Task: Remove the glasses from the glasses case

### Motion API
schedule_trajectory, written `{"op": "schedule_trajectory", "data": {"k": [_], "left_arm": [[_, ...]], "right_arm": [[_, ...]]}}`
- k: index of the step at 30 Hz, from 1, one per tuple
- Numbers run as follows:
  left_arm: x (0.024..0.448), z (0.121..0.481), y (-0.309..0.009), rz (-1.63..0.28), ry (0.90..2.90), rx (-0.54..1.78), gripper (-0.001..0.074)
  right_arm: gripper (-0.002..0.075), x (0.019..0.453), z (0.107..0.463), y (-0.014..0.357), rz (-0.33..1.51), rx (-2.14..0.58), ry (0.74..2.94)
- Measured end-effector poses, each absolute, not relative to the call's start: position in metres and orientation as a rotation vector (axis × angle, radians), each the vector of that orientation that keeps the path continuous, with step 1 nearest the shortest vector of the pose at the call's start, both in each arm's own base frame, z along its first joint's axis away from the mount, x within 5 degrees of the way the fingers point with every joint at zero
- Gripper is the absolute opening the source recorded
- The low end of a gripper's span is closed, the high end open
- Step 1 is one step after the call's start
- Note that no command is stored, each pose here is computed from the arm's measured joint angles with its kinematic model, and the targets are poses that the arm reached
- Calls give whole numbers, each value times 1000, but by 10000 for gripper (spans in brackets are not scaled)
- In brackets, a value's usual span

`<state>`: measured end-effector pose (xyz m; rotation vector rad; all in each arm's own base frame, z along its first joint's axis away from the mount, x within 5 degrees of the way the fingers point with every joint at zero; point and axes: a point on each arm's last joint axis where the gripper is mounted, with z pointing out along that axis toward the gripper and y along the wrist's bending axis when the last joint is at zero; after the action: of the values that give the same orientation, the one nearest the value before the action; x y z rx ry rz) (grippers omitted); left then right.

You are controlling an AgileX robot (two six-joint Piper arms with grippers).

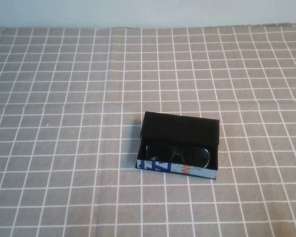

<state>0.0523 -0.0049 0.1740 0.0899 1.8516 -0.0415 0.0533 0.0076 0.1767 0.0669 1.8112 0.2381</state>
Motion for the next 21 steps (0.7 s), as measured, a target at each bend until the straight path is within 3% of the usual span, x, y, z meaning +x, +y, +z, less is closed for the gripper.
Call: {"op": "schedule_trajectory", "data": {"k": [8, 17, 21], "left_arm": [[52, 174, -5, -42, 1852, 90, -5], [52, 174, -5, -42, 1852, 90, -5], [52, 174, -5, -42, 1852, 90, -5]], "right_arm": [[-18, 54, 181, 7, 241, 67, 1763], [-18, 56, 208, 6, 256, 67, 1460], [-18, 51, 229, 4, 272, 75, 1219]]}}
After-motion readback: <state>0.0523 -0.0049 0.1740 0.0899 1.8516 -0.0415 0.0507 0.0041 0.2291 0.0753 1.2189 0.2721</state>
